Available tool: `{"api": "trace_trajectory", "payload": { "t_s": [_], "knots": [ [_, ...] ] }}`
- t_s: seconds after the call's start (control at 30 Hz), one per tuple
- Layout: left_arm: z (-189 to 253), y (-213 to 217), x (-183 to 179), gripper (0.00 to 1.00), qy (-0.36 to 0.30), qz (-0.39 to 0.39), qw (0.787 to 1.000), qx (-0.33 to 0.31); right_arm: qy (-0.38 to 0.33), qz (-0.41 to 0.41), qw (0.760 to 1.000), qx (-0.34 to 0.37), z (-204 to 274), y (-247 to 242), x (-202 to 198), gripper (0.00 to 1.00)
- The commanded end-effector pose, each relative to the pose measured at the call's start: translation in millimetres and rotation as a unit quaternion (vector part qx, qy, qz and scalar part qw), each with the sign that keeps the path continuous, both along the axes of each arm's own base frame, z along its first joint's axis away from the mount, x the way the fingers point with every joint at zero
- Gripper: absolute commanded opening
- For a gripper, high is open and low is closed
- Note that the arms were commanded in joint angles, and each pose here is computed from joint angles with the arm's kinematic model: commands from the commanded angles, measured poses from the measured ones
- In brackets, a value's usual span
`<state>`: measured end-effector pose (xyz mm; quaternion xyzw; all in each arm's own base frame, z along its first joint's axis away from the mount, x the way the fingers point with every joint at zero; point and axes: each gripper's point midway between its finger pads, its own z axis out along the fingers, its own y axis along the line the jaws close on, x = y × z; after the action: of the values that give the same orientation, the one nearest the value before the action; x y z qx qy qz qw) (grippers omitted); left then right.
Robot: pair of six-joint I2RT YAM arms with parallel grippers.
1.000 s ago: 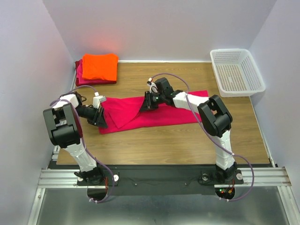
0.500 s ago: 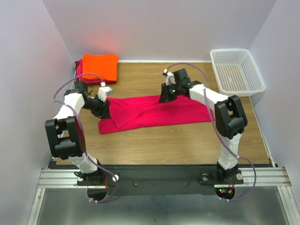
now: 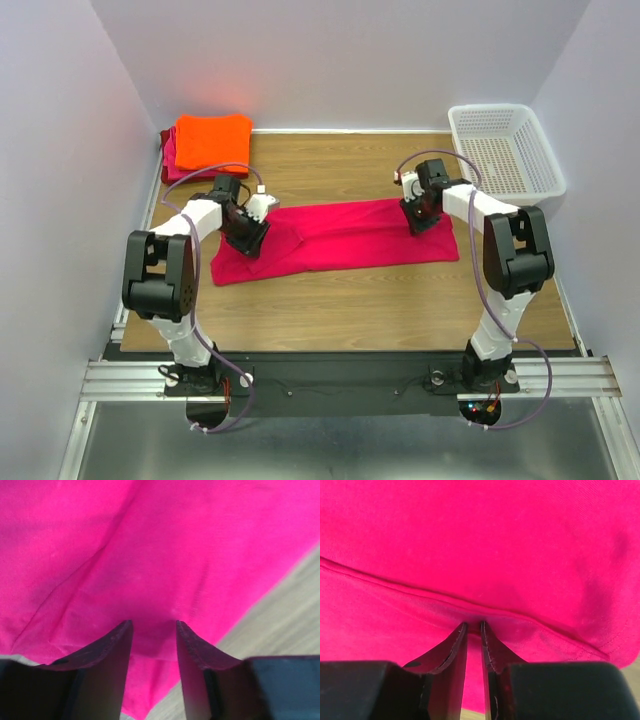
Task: Fold and stack the t-shirts
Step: Fold the tshirt
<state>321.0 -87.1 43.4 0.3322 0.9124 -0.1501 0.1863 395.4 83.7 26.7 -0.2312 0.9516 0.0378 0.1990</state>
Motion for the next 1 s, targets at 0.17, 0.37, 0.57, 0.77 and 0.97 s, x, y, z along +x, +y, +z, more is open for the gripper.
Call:
{"api": "trace_trajectory", "payload": {
  "t_s": [0.17,0.37,0.57,0.77,0.97],
  "knots": [
    [-20.4,0.7,72.7,0.39,-0.016,0.000,0.997,0.076,0.165,0.091,0.972,-0.139,-38.1,-58.3,-108.5,0.22],
    [-1.2,-49.4,163.6,0.38,-0.081,-0.043,0.993,0.070,0.211,0.214,0.953,-0.040,8.3,-29.4,-170.2,0.23],
    [96.9,-77.5,258.3,0.49,-0.209,0.049,0.976,-0.046,0.133,0.260,0.955,0.059,72.1,6.4,-142.7,0.22],
    [122.4,-87.8,201.3,0.50,-0.185,0.113,0.970,-0.113,0.118,0.199,0.973,0.017,49.5,-12.7,-99.7,0.13],
    [82.9,-82.6,157.4,0.29,-0.109,0.190,0.970,-0.109,0.148,0.167,0.975,-0.015,16.4,-22.7,-91.6,0.09]
  ]
}}
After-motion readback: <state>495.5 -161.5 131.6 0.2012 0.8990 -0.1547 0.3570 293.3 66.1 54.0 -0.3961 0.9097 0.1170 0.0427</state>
